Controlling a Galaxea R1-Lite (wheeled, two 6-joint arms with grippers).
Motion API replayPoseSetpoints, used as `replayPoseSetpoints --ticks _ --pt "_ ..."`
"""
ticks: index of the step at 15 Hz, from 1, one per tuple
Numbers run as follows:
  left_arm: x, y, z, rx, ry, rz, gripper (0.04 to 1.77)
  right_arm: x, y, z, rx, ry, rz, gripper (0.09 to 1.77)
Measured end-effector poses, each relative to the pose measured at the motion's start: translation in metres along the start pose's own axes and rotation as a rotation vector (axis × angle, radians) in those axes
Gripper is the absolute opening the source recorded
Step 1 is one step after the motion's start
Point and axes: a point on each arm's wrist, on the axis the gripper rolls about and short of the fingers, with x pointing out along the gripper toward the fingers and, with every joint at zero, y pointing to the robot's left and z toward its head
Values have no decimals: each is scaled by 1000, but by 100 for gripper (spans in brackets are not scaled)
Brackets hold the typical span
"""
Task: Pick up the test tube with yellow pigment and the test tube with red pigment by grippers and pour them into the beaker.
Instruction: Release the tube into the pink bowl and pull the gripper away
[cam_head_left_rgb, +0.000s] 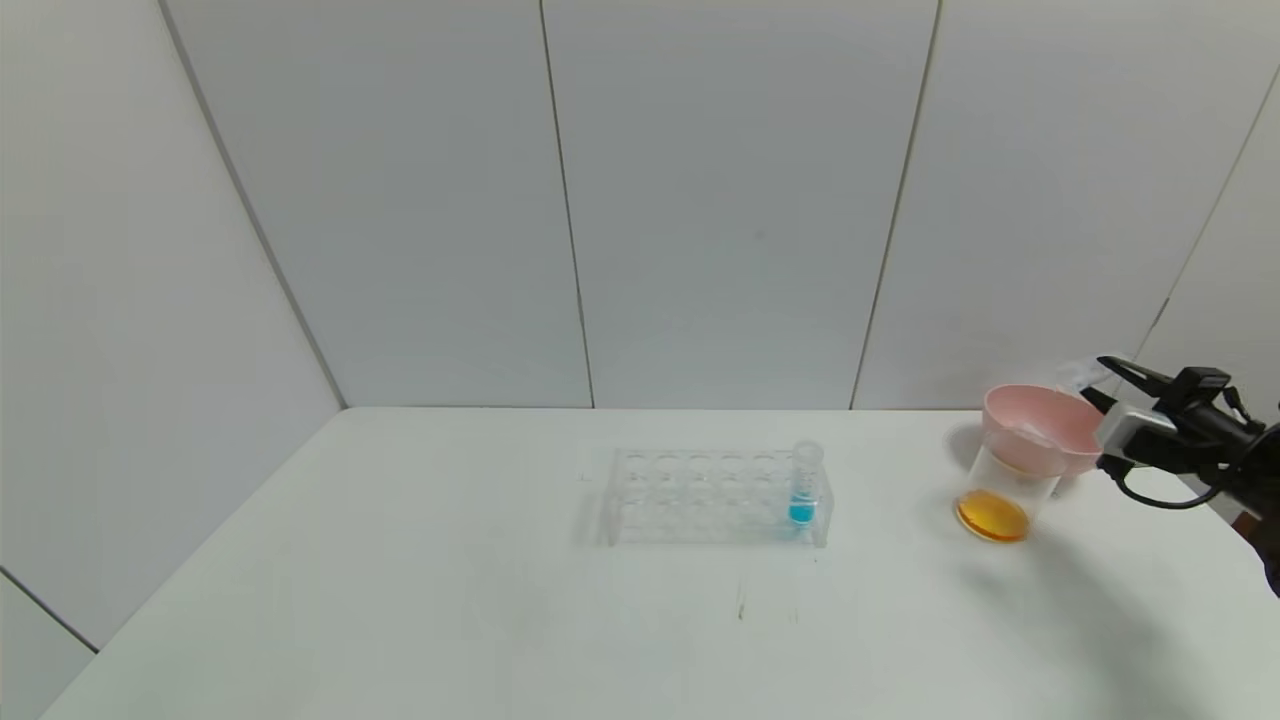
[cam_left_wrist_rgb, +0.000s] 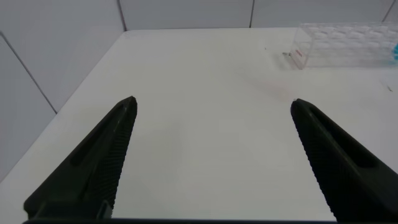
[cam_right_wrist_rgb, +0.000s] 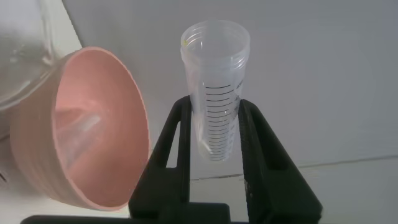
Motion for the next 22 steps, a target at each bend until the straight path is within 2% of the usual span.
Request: replayPoseSetpoints --ticks 2,4,8,12,14,18,22 --pt "0 0 0 0 0 0 176 12 -4 5 223 66 -10 55" --pt "0 0 0 0 0 0 176 30 -15 12 432 87 -53 55" --pt "0 0 0 0 0 0 176 46 -33 20 749 46 -127 55" --pt "0 0 0 0 0 0 176 47 -31 18 1024 116 -183 55" --pt "0 0 0 0 0 0 176 45 -22 17 1103 165 -153 55" --pt "0 0 0 0 0 0 176 43 -11 15 1239 197 -133 55" --pt "0 0 0 0 0 0 176 42 -1 12 1265 245 -98 55"
